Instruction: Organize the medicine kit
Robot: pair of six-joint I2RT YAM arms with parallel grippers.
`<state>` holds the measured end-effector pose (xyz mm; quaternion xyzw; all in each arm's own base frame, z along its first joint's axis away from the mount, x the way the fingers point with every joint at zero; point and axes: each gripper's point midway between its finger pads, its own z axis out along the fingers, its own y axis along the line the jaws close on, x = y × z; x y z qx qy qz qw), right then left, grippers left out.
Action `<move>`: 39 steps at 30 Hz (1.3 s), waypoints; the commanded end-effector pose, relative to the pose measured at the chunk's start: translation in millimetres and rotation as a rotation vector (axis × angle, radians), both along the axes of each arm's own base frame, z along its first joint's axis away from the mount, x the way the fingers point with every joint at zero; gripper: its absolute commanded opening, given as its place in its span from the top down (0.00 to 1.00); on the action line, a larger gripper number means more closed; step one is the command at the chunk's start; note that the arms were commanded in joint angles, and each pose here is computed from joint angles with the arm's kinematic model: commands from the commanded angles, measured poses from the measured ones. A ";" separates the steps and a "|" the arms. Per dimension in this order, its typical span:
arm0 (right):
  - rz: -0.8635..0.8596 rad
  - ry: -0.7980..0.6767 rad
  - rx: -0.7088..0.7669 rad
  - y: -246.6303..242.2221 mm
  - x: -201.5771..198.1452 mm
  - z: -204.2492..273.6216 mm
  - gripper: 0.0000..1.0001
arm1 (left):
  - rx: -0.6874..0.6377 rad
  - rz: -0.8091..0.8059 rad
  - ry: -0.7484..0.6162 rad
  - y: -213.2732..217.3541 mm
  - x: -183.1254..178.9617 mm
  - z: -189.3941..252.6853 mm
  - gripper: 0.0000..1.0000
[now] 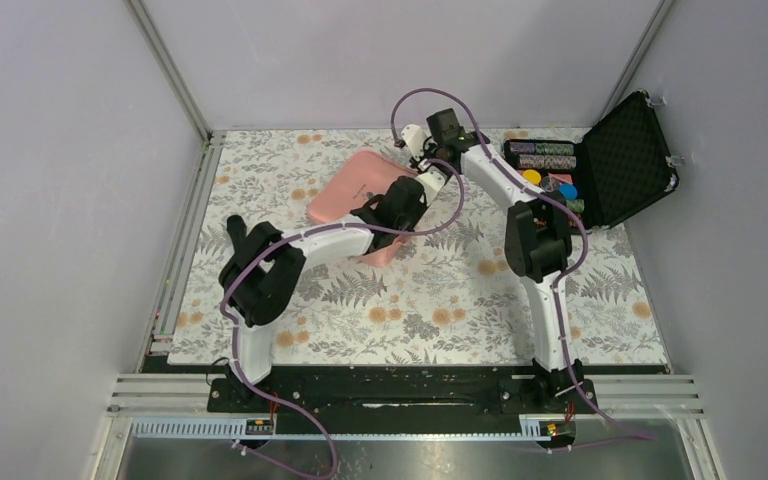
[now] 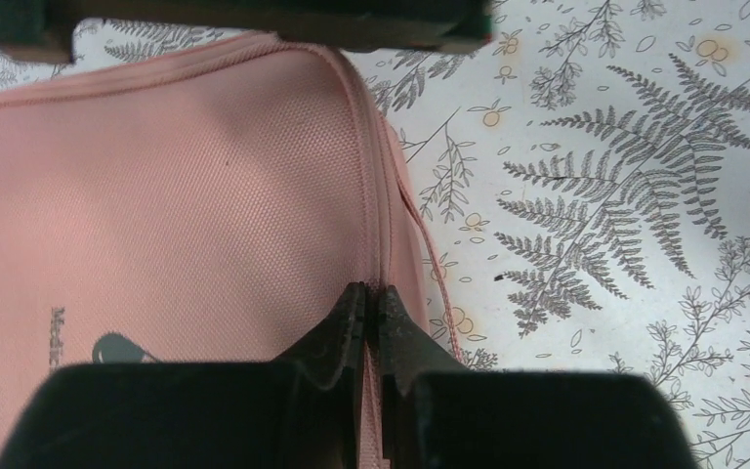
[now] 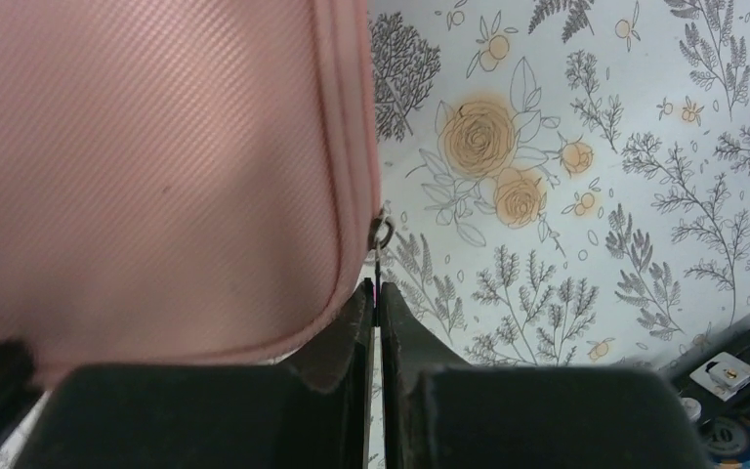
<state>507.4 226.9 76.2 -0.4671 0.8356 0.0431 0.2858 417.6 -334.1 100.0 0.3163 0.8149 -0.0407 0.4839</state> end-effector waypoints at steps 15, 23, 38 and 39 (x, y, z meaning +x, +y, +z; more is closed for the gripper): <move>-0.026 0.431 0.312 29.4 -119.1 19.5 1.00 | -0.027 0.201 0.020 56.2 34.6 -7.5 1.00; -0.072 0.550 0.397 40.7 -151.3 26.6 1.00 | -0.022 0.202 0.003 53.1 33.0 -6.5 1.00; 0.037 0.448 0.330 52.8 -187.9 -1.1 1.00 | -0.048 0.185 0.020 41.8 31.7 -4.9 1.00; 0.026 0.446 0.317 50.4 -187.1 -4.6 1.00 | -0.051 0.182 0.021 41.5 31.1 -3.5 1.00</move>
